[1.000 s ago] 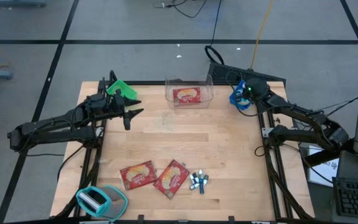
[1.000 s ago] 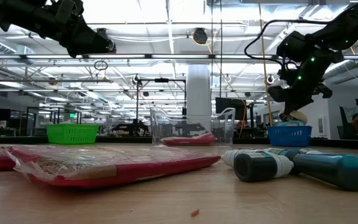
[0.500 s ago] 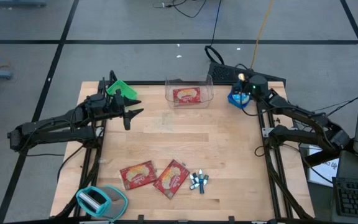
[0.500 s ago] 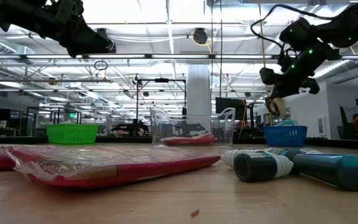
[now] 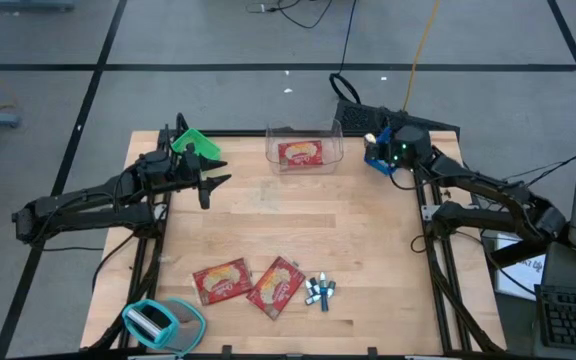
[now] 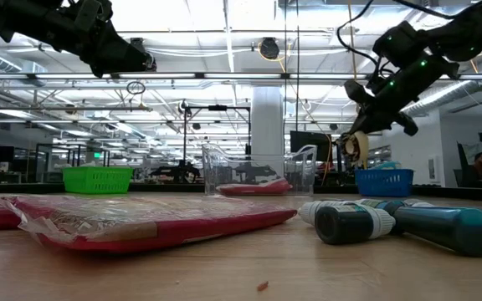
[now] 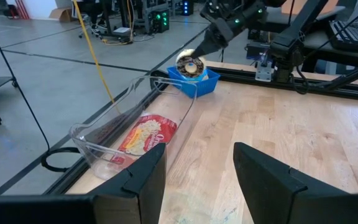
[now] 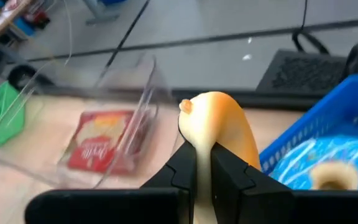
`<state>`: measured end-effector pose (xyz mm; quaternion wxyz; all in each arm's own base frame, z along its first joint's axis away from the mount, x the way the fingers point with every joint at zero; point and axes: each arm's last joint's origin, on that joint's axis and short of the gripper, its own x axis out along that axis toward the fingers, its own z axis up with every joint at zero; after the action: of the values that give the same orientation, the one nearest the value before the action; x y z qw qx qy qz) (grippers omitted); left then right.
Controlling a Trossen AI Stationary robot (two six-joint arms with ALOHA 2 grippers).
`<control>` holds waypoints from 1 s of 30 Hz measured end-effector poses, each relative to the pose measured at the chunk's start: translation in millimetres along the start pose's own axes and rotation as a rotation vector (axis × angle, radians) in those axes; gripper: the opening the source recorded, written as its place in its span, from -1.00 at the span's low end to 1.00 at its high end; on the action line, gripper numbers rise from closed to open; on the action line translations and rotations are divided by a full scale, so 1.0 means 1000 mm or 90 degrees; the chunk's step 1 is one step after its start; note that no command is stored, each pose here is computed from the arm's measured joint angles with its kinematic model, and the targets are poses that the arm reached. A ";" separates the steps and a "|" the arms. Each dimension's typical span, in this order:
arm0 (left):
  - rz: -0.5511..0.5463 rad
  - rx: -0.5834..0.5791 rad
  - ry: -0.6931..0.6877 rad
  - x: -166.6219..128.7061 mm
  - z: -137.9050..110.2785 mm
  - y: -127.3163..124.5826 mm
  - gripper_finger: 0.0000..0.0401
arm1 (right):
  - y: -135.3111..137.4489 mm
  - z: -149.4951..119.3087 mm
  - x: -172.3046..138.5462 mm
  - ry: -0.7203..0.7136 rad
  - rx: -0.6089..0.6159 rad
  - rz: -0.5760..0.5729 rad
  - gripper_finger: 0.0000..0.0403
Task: Pick & Place Food Item
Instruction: Put the black donut into the blue bin
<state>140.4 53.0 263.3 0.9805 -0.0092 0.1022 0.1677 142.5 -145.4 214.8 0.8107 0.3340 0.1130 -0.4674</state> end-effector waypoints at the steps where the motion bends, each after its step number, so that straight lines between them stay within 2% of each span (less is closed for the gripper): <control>1: 0.000 0.000 0.000 0.000 0.000 0.000 -0.07 | 0.003 -0.002 0.000 0.008 0.000 0.009 -0.90; 7: 0.000 0.000 0.000 0.000 0.000 0.000 -0.07 | 0.031 -0.015 -0.006 0.062 -0.028 0.158 -0.90; 9: 0.000 0.000 0.000 0.000 0.000 0.000 -0.07 | 0.033 -0.018 -0.008 0.078 -0.024 0.167 -0.90; 11: 0.000 0.000 0.000 0.000 0.000 0.000 -0.07 | 0.030 -0.019 -0.008 0.077 -0.012 0.132 -0.90; 16: 0.000 0.000 0.000 0.000 0.000 0.000 -0.07 | 0.020 -0.019 -0.014 0.011 -0.018 -0.014 -0.90; 24: 0.000 0.000 0.000 0.000 0.000 0.000 -0.07 | 0.012 -0.022 -0.036 -0.066 -0.044 -0.156 -0.90; 26: 0.000 0.000 0.000 0.000 0.000 0.000 -0.07 | 0.011 -0.022 -0.040 -0.074 -0.046 -0.167 -0.90; 30: 0.000 0.000 0.000 0.000 0.000 0.000 -0.07 | 0.019 -0.021 -0.044 -0.095 -0.027 -0.125 -0.90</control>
<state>140.5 52.9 263.4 0.9805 -0.0092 0.1021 0.1677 137.1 -95.9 229.0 0.7739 0.2685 0.0942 -0.5658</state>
